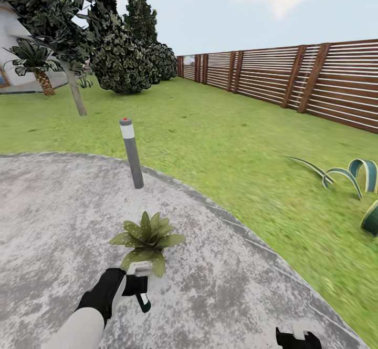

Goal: Pick up the pesticide atomizer in the garden and spray insectifuge to fully cover both potted plants in the garden.

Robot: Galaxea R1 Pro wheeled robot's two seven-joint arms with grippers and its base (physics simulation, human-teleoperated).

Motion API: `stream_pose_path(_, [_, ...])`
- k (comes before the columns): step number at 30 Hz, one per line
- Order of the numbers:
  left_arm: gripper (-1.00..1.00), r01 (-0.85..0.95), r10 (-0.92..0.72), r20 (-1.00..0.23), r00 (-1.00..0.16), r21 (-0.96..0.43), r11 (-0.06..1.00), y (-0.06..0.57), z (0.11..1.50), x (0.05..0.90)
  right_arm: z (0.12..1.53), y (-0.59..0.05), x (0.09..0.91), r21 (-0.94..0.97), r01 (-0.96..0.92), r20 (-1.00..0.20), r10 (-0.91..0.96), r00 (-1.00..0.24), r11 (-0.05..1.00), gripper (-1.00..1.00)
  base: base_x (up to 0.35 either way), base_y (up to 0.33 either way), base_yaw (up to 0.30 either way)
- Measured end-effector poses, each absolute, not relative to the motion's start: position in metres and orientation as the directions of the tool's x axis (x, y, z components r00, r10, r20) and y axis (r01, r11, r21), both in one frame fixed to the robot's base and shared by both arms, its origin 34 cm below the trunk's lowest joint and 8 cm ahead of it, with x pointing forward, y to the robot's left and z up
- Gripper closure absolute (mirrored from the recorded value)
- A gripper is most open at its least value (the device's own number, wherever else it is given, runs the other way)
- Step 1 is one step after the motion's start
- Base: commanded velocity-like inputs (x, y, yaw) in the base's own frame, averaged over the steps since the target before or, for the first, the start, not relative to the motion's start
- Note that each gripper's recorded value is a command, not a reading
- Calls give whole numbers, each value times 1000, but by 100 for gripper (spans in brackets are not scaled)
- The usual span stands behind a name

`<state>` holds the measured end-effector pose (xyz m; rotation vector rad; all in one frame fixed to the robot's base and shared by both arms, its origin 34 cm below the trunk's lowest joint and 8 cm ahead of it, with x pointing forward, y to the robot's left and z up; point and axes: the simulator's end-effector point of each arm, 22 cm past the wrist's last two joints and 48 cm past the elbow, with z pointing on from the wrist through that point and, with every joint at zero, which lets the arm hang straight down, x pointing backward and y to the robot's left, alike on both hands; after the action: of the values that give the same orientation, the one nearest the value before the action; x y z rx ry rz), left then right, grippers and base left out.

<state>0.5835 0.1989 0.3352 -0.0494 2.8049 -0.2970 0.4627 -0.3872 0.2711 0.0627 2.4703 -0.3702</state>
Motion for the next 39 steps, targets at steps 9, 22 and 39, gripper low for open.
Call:
stream_pose_path(9, [100, -44, -94, -286, -954, -175, 984, 205, 326, 573, 271, -387, 463, -248, 135, -600, -43, -799, 959, -100, 0, 0, 59])
stream_pose_path(22, [100, -42, -86, -236, -968, -187, 982, 198, 316, 557, 272, -388, 463, -249, 137, -602, -42, -797, 959, -100, 0, -77, 110])
stream_pose_path(39, [100, -25, -48, -116, -992, -189, 982, 187, 312, 531, 272, -387, 463, -248, 138, -603, -41, -797, 959, -100, 27, 0, 229])
